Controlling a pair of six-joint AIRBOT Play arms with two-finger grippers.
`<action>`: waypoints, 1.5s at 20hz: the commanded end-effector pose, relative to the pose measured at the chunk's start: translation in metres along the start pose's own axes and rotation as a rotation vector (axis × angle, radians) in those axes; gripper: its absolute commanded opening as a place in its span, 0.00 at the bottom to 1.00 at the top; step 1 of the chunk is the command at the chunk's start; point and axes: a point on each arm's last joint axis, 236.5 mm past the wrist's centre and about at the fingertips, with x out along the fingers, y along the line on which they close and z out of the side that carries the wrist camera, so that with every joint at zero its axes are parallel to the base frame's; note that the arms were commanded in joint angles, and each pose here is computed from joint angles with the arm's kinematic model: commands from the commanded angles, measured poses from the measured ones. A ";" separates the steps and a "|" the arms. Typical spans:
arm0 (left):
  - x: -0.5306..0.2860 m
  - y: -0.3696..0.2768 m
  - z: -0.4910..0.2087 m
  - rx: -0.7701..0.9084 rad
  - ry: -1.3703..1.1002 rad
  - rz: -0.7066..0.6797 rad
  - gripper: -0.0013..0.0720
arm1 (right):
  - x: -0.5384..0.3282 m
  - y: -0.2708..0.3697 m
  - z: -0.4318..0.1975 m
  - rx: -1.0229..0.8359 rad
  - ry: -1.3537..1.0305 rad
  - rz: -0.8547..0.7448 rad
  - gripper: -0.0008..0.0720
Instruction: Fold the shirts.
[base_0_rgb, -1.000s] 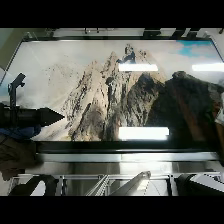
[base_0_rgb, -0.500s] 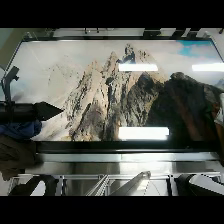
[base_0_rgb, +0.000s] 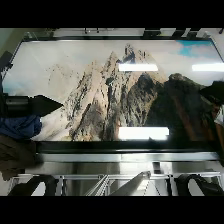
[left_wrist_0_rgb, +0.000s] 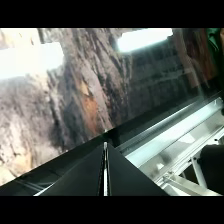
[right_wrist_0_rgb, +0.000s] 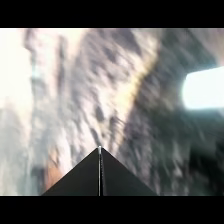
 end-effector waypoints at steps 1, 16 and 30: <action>0.005 -0.017 -0.014 0.082 -0.091 0.002 0.05 | -0.029 0.025 -0.016 -0.104 -0.259 0.038 0.03; 0.004 -0.028 -0.024 0.124 -0.158 -0.002 0.05 | -0.026 0.032 -0.023 -0.098 -0.278 0.085 0.03; 0.005 -0.028 -0.026 0.124 -0.150 -0.005 0.05 | -0.026 0.032 -0.023 -0.098 -0.278 0.085 0.03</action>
